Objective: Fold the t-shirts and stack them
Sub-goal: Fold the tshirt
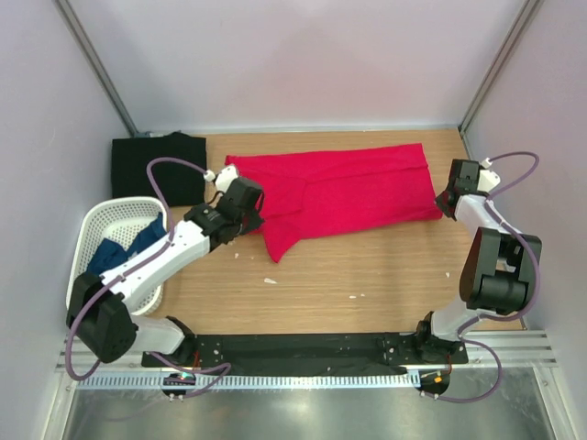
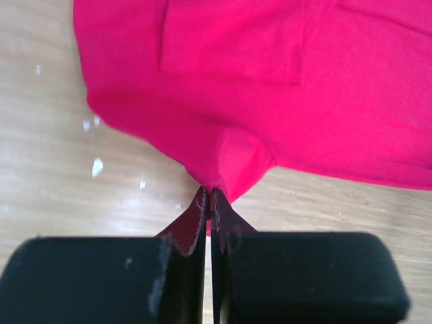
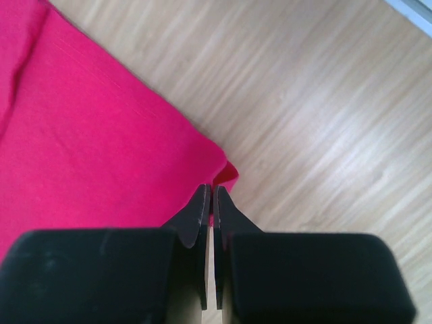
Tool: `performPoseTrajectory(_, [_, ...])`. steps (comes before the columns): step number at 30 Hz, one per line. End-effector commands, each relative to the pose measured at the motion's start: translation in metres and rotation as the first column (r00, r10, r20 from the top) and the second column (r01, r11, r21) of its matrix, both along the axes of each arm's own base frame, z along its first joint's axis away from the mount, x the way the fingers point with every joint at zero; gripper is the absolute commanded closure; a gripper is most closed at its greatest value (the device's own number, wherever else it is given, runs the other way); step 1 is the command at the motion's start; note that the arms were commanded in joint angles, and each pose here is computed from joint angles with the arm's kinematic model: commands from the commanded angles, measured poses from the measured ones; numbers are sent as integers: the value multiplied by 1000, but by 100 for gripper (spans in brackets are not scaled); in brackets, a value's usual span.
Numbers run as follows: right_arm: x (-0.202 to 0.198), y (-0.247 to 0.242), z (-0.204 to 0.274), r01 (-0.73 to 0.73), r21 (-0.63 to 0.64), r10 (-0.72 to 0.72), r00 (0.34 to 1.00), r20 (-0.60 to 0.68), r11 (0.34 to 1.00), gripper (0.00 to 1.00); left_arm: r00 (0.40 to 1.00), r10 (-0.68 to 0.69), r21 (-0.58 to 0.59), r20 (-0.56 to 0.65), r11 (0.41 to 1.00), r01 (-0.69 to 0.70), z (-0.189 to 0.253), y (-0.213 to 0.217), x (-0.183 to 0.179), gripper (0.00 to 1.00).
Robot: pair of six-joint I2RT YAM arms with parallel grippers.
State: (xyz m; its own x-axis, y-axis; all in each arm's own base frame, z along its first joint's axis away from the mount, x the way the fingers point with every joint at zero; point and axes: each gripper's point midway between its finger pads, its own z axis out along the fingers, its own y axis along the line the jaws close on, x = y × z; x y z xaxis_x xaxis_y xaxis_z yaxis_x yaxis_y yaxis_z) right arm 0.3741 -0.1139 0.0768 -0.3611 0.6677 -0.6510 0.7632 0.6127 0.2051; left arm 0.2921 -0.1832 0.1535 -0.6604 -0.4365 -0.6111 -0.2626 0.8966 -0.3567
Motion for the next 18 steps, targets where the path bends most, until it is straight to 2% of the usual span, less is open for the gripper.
performPoseTrajectory(1, [29,-10,23,2,-32,0,998,66,999,99,986,-34,86,161,996,21,41,-5,45,100])
performPoseTrajectory(3, [41,-12,31,0,-32,3,996,86,999,99,982,-54,119,180,992,33,45,-6,62,100])
performPoseTrajectory(4, [44,-13,26,0,-26,2,997,71,1000,99,976,-55,110,211,993,32,59,-10,71,100])
performPoseTrajectory(11, [73,-14,26,-8,-2,8,996,94,1000,99,950,-83,127,300,991,46,92,-21,127,100])
performPoseTrajectory(18, [97,-19,23,-10,-1,10,995,100,1000,99,939,-149,166,310,981,101,87,-36,169,100])
